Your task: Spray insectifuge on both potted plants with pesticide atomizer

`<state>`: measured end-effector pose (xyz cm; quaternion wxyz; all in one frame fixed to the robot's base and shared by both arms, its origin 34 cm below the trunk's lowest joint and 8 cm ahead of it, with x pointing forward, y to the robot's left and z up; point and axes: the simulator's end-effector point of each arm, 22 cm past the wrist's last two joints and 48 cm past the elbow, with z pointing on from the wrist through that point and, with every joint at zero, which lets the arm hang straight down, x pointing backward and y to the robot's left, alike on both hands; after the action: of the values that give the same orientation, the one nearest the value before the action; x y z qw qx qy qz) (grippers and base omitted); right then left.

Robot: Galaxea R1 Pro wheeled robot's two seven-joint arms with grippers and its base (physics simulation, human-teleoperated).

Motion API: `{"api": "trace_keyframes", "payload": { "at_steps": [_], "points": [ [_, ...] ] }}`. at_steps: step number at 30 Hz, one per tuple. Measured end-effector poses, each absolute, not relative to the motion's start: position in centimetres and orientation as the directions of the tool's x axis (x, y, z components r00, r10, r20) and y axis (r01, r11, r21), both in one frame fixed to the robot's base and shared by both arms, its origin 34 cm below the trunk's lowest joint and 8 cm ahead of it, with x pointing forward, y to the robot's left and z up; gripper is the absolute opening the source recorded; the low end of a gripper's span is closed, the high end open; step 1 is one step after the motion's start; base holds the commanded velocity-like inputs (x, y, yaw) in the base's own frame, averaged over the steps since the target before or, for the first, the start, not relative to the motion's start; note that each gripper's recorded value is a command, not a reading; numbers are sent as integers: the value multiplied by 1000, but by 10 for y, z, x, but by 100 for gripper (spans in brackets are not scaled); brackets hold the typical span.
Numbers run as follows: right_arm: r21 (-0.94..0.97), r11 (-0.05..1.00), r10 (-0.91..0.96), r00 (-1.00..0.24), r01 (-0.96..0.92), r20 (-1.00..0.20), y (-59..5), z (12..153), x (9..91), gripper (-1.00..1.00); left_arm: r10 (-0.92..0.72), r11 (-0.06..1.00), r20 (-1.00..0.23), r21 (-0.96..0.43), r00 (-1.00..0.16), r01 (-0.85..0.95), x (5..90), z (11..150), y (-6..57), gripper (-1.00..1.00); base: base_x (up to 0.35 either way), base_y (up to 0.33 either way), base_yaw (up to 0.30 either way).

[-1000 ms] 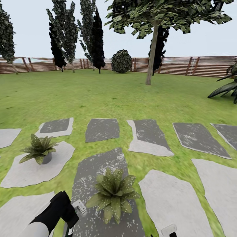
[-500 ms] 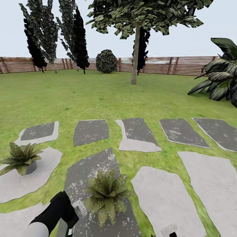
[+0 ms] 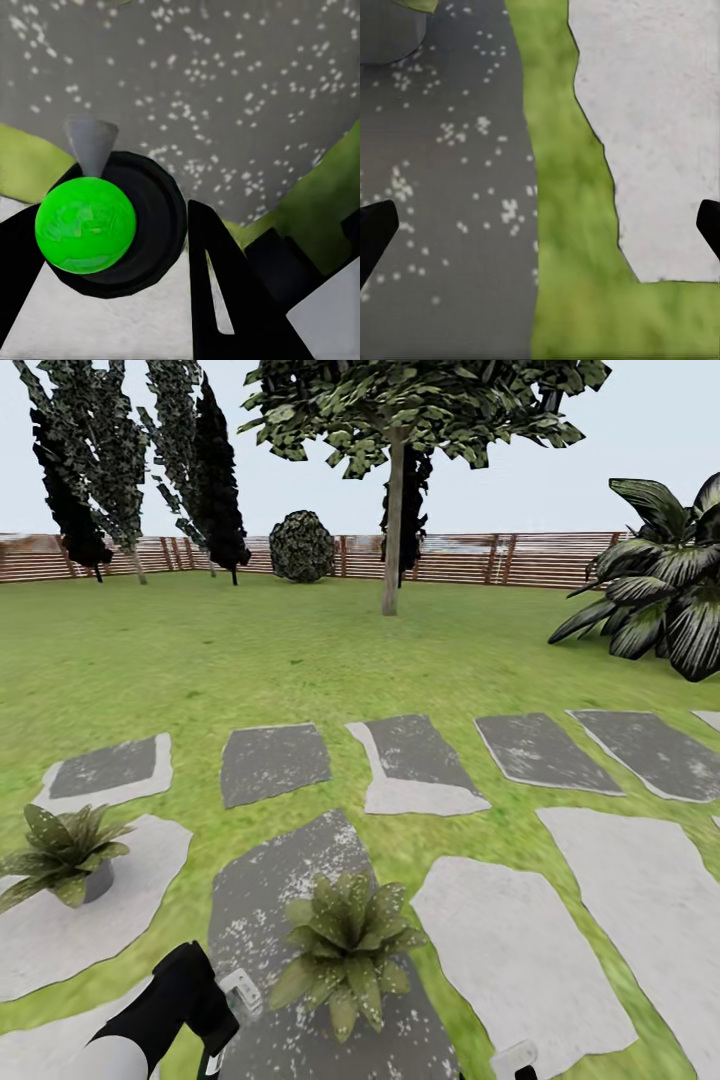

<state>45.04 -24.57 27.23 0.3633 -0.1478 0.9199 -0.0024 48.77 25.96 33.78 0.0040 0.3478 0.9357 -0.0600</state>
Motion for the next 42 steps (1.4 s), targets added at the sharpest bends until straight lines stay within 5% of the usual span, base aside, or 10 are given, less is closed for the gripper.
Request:
{"api": "trace_keyframes", "payload": {
  "at_steps": [11, 17, 23, 42],
  "points": [
    [-113, 956, -274, -692, -270, -668, -247, 272, 450, 100, 649, 752, -48, -113, -760, 649, 486, 337, 258, -100, -94, 133, 0],
    [-113, 956, -274, -692, -270, -668, -247, 272, 450, 100, 685, 708, -81, -160, -724, 688, 487, 341, 189, -100, -1, 1, -25],
    [-114, 956, -275, -692, -270, -668, -247, 272, 450, 100, 684, 729, 45, -87, -728, 679, 479, 340, 220, -100, 0, 0, -263],
    [-113, 956, -275, -692, -271, -668, -246, 273, 450, 100, 592, 805, 68, -94, -803, 586, 471, 337, 251, -100, 18, 40, -24]
  ]
}}
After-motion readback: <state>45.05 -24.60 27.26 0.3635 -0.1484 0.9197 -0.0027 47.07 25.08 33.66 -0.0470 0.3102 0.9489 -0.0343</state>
